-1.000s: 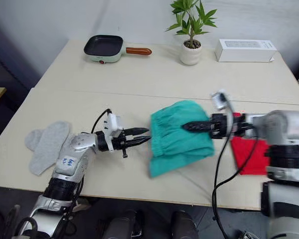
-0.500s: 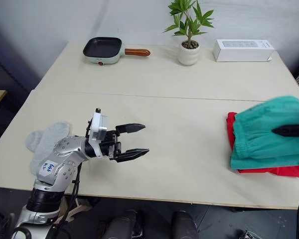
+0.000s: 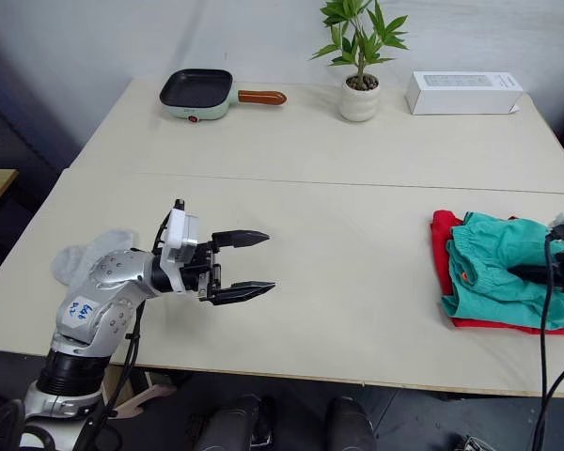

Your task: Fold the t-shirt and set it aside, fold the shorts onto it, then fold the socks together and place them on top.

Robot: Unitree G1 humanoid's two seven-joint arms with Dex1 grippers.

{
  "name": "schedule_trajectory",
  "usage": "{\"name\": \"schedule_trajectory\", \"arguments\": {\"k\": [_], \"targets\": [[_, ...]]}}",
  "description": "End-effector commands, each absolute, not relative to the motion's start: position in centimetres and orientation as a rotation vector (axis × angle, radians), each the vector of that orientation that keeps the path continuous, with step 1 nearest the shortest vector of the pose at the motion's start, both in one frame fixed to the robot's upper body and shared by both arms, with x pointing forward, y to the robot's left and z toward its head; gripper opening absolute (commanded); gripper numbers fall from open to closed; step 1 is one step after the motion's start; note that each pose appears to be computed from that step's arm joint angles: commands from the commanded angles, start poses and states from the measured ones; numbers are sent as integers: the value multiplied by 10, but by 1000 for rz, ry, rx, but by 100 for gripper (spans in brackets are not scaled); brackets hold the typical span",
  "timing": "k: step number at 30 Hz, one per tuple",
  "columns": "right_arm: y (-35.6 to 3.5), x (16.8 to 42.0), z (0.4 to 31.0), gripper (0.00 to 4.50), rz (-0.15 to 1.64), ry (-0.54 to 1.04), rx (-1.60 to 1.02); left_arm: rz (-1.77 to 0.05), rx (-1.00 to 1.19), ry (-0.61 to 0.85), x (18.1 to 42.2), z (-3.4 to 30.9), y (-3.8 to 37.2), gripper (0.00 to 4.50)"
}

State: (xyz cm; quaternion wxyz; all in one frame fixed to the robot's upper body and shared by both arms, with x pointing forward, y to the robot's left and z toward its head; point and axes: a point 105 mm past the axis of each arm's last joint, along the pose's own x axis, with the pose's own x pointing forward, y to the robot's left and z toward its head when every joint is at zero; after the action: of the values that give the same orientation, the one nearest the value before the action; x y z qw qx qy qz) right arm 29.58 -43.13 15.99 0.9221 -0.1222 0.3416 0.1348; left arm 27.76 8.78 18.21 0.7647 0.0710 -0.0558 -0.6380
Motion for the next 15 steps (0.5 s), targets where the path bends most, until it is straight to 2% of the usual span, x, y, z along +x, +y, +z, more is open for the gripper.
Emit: {"name": "schedule_trajectory", "arguments": {"k": [1,2,5,8,11,15], "targets": [[-458,287,213,412,167,541,-512,-1374,194,-157,281,193,96,450],[-462,284,225,445,145,513,-557,-1371,195,-146,282,192,100,450],[-453,286,260,448,166,368,-684,-1366,199,-116,285,189,107,450],[-424,295,288,448,256,193,-718,-1347,196,-99,289,188,114,450],[-381,300,280,448,425,120,-654,-1335,199,-88,293,187,120,450],[-319,299,245,448,590,83,-532,-1283,226,-101,299,187,127,450]]}}
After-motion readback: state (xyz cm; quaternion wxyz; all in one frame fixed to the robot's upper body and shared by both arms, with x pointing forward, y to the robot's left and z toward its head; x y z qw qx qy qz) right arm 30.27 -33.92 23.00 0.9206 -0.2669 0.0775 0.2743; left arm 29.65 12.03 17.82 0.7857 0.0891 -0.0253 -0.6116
